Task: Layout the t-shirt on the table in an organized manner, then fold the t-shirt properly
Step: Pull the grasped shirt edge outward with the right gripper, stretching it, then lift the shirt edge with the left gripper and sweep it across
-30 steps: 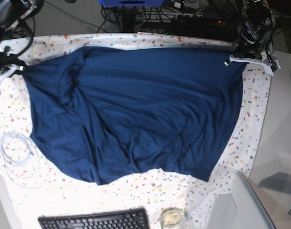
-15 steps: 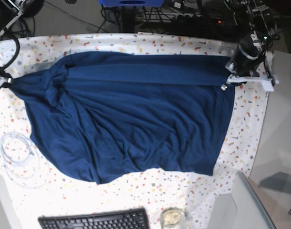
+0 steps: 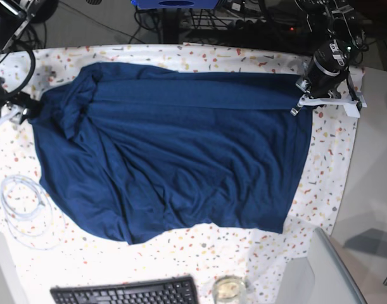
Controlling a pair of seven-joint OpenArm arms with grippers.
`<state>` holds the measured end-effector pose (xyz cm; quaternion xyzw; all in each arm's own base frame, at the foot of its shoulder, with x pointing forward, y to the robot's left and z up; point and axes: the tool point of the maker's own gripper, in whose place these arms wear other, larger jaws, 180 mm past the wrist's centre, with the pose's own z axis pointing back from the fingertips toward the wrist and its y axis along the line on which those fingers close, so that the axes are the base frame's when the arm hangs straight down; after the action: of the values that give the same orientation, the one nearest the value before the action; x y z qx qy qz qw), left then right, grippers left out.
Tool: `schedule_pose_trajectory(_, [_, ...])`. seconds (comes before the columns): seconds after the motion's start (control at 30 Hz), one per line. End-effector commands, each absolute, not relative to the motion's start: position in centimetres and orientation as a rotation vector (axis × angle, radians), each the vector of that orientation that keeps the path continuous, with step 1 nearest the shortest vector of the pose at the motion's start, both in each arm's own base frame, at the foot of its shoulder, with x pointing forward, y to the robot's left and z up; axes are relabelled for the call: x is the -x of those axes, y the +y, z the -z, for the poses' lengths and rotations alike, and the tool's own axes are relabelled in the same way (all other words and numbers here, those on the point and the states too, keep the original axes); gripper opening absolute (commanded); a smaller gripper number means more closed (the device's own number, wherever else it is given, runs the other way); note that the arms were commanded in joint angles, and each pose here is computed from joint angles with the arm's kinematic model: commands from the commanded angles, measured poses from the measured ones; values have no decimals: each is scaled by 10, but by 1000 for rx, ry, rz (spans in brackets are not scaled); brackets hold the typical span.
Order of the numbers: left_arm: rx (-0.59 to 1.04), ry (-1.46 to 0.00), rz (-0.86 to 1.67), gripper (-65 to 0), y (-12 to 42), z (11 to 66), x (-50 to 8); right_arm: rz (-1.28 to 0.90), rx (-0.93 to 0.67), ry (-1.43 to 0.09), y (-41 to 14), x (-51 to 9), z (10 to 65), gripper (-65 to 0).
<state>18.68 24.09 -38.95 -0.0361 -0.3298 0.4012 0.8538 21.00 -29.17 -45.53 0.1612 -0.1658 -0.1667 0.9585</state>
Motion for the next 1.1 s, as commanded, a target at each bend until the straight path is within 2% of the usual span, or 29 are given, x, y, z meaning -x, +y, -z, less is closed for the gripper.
schedule_pose_trajectory(0.0, [71,-726,-832,-650,244,382,-191,334,-297,-387,-310,-214,444,-122])
schedule_pose_trajectory(0.03, [70,-725,-833,-650,244,383,-191,332,-295,-399,-314,-211,443,-63])
schedule_pose_trajectory(0.07, [70,-725,-833,-650,244,383,-191,316,-293,-407,-316,-208,442,-32])
schedule_pose_trajectory(0.33, [59,-731,-815,-650,248,380,-193,266,-326,-371,-296,-190,457,-41])
schedule_pose_trajectory(0.67, [53,-730,-804,-650,250,380,-192,189,-365,-401,-268,-211,460,-164])
schedule_pose_trajectory(0.77, [48,-719,-803,-650,250,382,-188,190,-375,-393,-263,-209,462,-246])
schedule_pose_trajectory(0.83, [48,-718,-803,-650,250,382,-188,191,-376,-393,-262,-209,462,-344])
schedule_pose_trajectory(0.9, [49,-718,-802,-650,250,382,-188,191,-376,-393,-262,-209,462,-455])
schedule_pose_trajectory(0.97, [44,-707,-802,-650,250,384,-184,194,-375,-382,-264,-207,462,-624])
schedule_pose_trajectory(1.0, [44,-706,-802,-650,250,385,-183,189,-374,-371,-264,-207,462,-650])
schedule_pose_trajectory(1.07, [40,-704,-800,-650,250,385,-182,174,-376,-325,-263,-202,461,-626])
